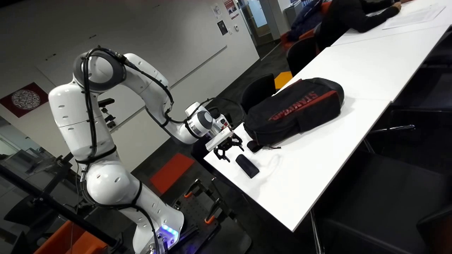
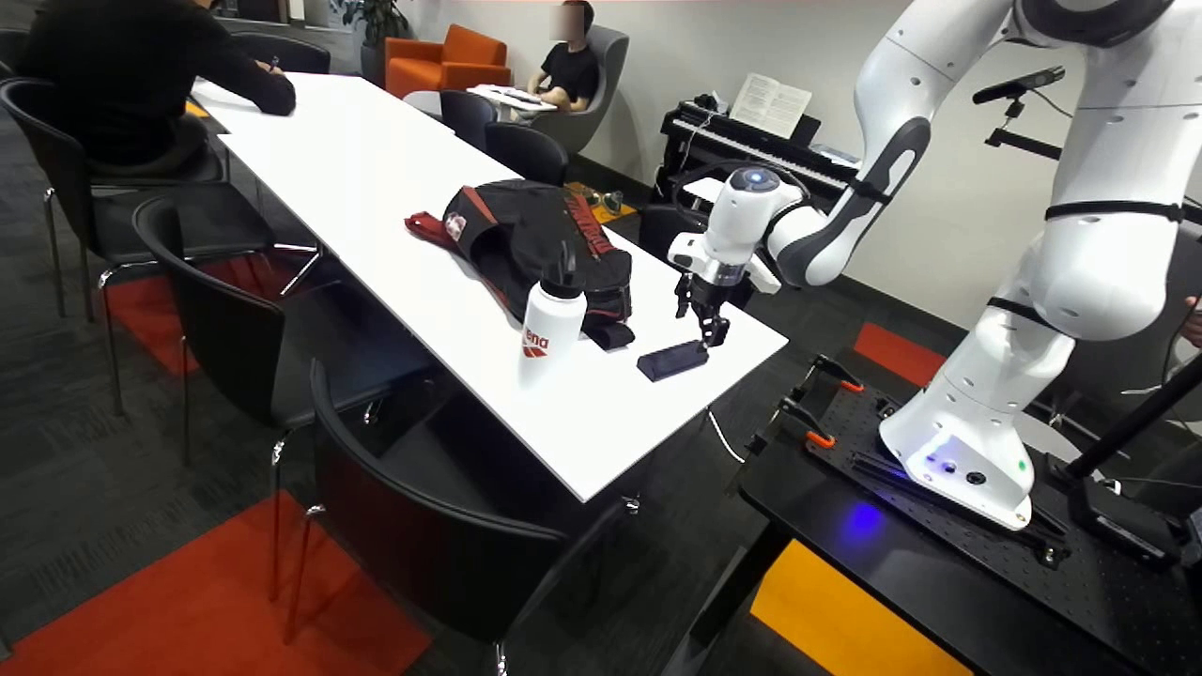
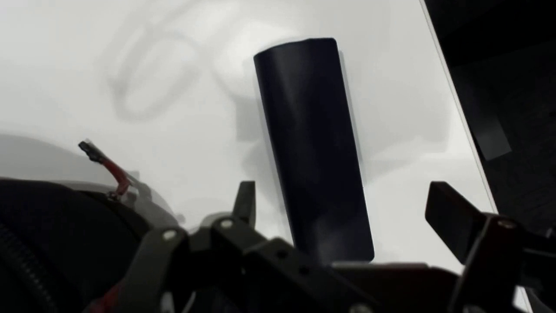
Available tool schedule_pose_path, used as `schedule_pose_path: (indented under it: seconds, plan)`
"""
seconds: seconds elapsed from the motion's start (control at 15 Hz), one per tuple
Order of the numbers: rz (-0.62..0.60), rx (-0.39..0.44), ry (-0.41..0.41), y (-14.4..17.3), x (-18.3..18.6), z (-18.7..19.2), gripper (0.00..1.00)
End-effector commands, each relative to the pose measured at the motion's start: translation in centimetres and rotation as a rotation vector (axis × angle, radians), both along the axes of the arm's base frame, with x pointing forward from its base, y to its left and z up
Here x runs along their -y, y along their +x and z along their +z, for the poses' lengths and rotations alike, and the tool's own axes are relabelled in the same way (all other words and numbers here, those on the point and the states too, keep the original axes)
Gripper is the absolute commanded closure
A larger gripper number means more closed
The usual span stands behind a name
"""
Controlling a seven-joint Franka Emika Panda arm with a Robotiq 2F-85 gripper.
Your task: Move the black spectacle case to the right
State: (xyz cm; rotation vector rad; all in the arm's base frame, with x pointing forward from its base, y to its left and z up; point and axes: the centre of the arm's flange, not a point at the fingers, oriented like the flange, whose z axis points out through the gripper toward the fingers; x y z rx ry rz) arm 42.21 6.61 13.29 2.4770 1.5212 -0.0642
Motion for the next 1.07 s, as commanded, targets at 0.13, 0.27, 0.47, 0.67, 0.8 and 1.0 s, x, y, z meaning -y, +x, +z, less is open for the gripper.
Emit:
schedule_pose_path:
  seconds: [0.13, 0.27, 0.47, 0.67, 0.8, 1.0]
  plan:
    - [-0.001, 0.031, 0.022, 1.3, -0.2, -4.6, 0.0]
    - [-0.004, 0.018, 0.033, 1.6, -0.1, -5.7, 0.0]
    - [-0.006, 0.007, 0.039, 1.9, 0.0, -7.1, 0.0]
    - [-0.006, 0.004, 0.04, 2.1, 0.0, -7.9, 0.34]
    - [-0.011, 0.005, 0.039, 2.3, 0.1, -8.2, 0.5]
    - [-0.047, 0.017, 0.031, 1.9, 0.9, -7.4, 0.56]
